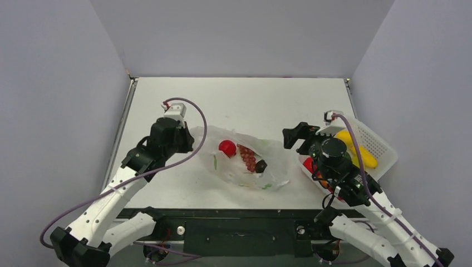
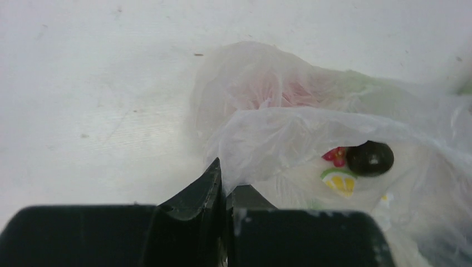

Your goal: Take the fake fruits out of the plastic bag

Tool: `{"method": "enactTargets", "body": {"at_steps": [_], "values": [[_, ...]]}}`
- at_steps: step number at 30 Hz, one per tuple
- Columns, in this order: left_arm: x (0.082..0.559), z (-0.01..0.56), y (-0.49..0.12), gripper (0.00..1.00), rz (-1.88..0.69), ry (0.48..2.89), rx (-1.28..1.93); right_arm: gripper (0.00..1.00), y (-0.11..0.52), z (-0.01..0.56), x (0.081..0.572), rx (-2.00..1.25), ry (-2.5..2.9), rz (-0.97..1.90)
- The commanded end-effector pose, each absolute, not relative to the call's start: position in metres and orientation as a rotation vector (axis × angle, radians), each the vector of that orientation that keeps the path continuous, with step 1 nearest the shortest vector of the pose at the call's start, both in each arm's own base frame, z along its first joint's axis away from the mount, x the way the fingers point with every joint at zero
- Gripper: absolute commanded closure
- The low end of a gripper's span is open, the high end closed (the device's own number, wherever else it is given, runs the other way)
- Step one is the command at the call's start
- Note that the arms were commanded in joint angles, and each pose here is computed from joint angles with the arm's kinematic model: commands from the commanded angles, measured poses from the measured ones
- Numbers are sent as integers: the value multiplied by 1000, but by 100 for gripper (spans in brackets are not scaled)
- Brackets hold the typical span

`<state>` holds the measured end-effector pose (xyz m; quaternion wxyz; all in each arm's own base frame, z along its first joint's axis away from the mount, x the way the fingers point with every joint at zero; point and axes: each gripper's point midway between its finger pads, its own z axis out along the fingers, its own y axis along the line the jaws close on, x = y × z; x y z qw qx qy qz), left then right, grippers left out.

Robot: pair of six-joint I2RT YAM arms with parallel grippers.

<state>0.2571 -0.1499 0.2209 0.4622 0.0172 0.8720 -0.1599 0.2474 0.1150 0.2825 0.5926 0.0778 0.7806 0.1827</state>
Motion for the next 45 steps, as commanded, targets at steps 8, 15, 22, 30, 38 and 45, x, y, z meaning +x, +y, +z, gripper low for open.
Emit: {"method": "enactTargets", "body": {"at_steps": [8, 15, 22, 30, 38, 45], "values": [[368, 291, -65, 100, -368, 2054, -183, 16, 201, 314, 242, -5, 1804, 442], [338, 268, -71, 100, -520, 2047, -253, 16, 261, 312, 221, -194, 1818, 516], [252, 222, -101, 100, -746, 2082, -293, 15, 361, 320, 154, -561, 1769, 869], [177, 211, -174, 100, -1060, 2183, -113, 28, 402, 279, 113, -685, 1799, 1130], [136, 172, -225, 100, -989, 2356, 96, 39, 382, 205, 102, -651, 1935, 1070], [125, 171, -211, 100, -916, 2350, 162, 42, 319, 155, 145, -413, 2003, 759]]}}
